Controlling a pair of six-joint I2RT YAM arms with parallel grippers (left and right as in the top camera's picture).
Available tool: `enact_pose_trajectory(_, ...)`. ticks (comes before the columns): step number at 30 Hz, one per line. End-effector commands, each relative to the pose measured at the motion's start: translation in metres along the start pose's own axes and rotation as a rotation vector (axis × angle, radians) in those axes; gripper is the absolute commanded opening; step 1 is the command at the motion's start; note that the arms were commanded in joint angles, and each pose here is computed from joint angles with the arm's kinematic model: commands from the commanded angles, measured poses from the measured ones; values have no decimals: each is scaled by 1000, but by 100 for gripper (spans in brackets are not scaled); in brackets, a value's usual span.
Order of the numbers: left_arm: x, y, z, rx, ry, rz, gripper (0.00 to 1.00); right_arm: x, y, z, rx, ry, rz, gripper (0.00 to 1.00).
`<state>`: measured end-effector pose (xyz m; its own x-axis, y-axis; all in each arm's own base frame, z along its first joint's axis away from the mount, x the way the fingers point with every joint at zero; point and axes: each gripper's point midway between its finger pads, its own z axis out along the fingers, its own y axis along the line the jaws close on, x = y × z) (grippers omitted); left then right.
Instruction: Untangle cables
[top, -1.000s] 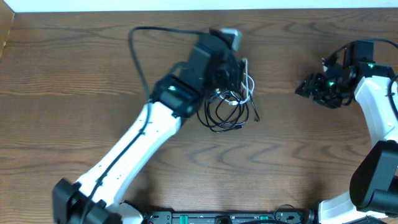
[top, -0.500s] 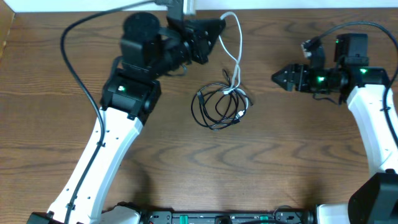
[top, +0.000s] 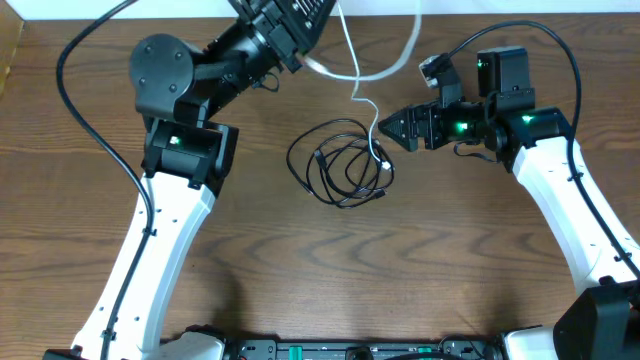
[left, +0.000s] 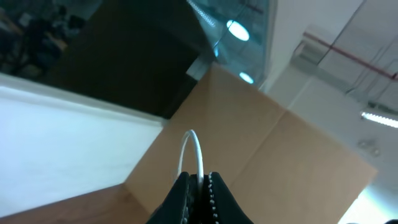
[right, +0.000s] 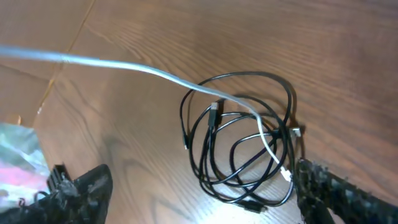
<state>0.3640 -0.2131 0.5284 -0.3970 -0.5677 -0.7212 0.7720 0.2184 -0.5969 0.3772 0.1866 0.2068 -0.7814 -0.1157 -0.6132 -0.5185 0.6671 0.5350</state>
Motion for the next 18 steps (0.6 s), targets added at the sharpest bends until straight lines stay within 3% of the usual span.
enact_pose_trajectory(1, -32, -15, -7, 4, -94, -81, 7, -9, 8, -11, -41, -30, -119, 89)
enact_pose_trajectory(11, -103, -39, -28, -7, -298, 10, 8, -19, 62, -76, -31, -140, -218, 88)
enact_pose_trajectory(15, -105, -42, -28, -3, -297, 12, 7, -23, 78, -93, -31, -187, -250, 88)
enact_pose_trajectory(18, -88, -37, -23, -7, -211, -43, 8, -27, 94, -99, -60, -221, -283, 88)
